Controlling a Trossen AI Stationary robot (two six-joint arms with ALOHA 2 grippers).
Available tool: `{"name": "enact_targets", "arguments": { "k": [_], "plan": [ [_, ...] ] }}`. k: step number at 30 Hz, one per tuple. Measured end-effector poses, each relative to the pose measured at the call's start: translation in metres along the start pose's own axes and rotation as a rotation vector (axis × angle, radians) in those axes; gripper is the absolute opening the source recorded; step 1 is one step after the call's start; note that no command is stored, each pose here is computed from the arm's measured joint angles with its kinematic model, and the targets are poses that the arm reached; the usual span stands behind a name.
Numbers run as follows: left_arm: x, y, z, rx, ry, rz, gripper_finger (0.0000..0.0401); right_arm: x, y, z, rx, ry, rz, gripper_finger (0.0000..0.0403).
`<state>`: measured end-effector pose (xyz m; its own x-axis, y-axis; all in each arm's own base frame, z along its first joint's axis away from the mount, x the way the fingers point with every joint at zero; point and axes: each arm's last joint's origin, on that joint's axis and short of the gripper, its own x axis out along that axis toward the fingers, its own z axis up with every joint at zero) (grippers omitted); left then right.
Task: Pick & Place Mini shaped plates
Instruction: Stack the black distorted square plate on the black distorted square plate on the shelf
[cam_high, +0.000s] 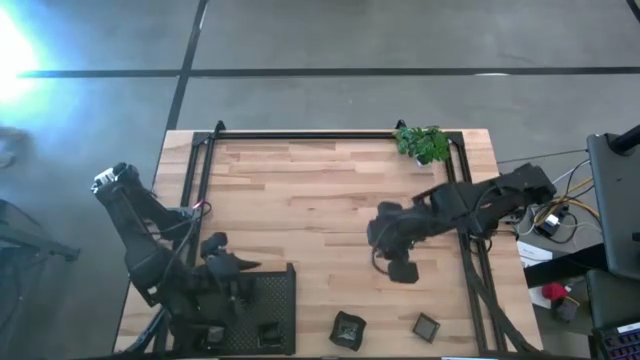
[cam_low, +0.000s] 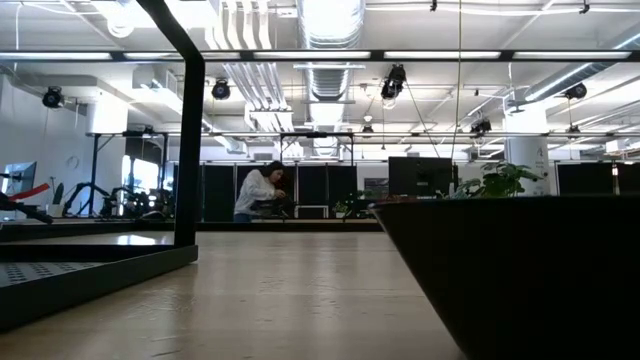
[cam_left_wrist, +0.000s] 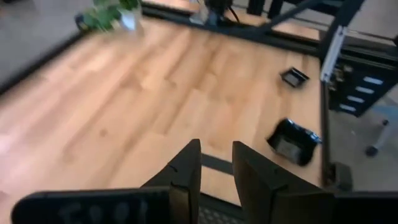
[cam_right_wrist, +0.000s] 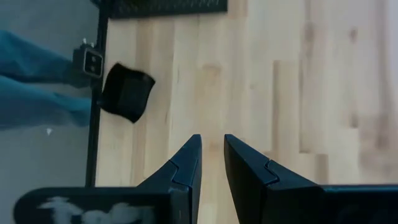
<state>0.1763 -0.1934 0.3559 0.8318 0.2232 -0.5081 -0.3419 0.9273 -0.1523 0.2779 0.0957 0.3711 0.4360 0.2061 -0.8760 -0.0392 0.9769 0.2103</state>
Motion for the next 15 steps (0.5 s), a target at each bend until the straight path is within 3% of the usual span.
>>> {"name": "enact_targets", "arguments": {
  "k": [15],
  "plan": [
    [0.0,0.013,0.009,0.131,-0.038,0.065,0.0083,0.086,0.033,-0.038,-0.067,-0.034,0.109,0.0063]
  ]
}}
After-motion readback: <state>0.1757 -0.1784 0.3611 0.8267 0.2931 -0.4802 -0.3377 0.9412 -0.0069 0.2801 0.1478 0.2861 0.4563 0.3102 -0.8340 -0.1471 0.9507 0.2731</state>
